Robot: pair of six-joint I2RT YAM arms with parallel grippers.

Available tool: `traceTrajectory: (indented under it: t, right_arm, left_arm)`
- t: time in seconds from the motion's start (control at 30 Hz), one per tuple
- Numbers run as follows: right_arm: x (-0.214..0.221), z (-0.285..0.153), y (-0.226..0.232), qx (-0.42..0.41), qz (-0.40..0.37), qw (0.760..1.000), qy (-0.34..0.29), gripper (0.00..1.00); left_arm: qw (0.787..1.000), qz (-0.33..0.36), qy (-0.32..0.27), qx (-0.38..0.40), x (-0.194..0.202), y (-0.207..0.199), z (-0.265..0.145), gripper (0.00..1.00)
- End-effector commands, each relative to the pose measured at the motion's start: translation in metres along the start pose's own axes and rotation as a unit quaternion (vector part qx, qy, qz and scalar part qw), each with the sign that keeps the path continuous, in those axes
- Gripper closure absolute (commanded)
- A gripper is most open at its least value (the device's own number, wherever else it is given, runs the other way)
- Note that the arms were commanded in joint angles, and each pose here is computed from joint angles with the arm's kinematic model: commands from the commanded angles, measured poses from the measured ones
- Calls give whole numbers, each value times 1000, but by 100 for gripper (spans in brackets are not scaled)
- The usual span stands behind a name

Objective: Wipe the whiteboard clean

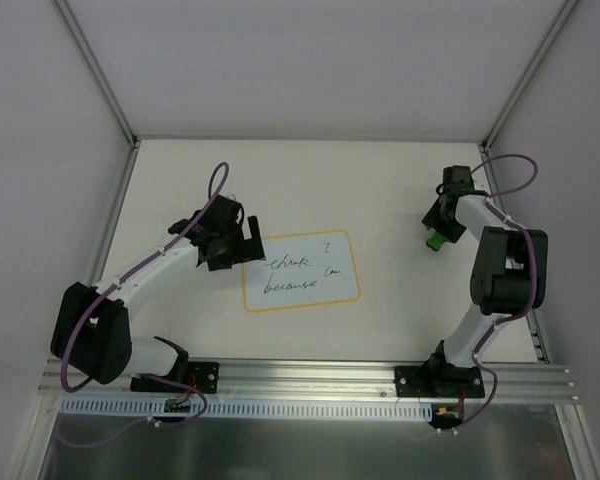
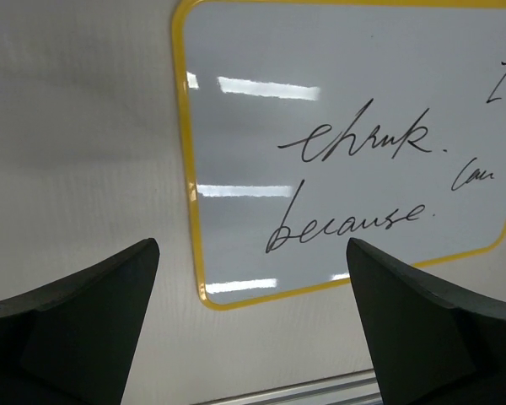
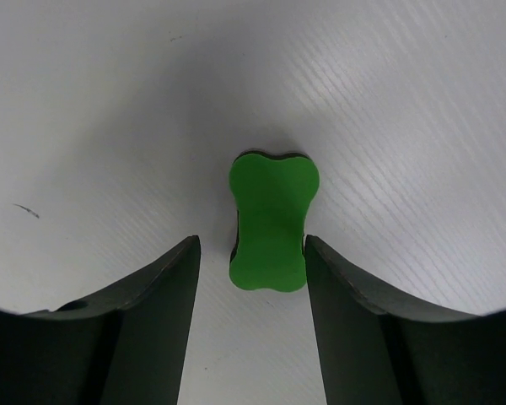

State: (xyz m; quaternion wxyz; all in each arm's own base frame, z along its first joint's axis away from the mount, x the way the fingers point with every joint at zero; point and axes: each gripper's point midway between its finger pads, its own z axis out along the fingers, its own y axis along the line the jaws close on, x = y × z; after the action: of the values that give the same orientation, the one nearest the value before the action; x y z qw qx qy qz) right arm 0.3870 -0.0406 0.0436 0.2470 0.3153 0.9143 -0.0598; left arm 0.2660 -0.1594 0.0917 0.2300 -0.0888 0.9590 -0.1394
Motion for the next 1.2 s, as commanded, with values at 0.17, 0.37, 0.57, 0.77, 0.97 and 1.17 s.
traceTrajectory:
  t: [0.17, 0.37, 0.57, 0.77, 0.97, 1.17]
  right_arm:
    - [-11, 11, 3, 6, 38, 999, -2, 49]
    - [-10, 13, 3, 7, 41, 999, 1, 52]
    - [-11, 14, 5, 4, 39, 999, 5, 72]
    - [-5, 8, 10, -13, 20, 1000, 17, 98]
    - [10, -37, 56, -82, -88, 993, -11, 100]
    - [55, -96, 119, -161, -196, 966, -41, 100]
  left_arm:
    - [1000, 3, -20, -12, -8, 21, -5, 5]
    - [1000, 0, -12, -19, -7, 26, -2, 6]
    - [1000, -2, -2, -30, -5, 30, 6, 8]
    - [999, -17, 18, -49, 0, 40, 18, 18]
    - [997, -22, 33, -72, 0, 47, 31, 35]
    - [994, -25, 42, -94, -4, 53, 46, 55]
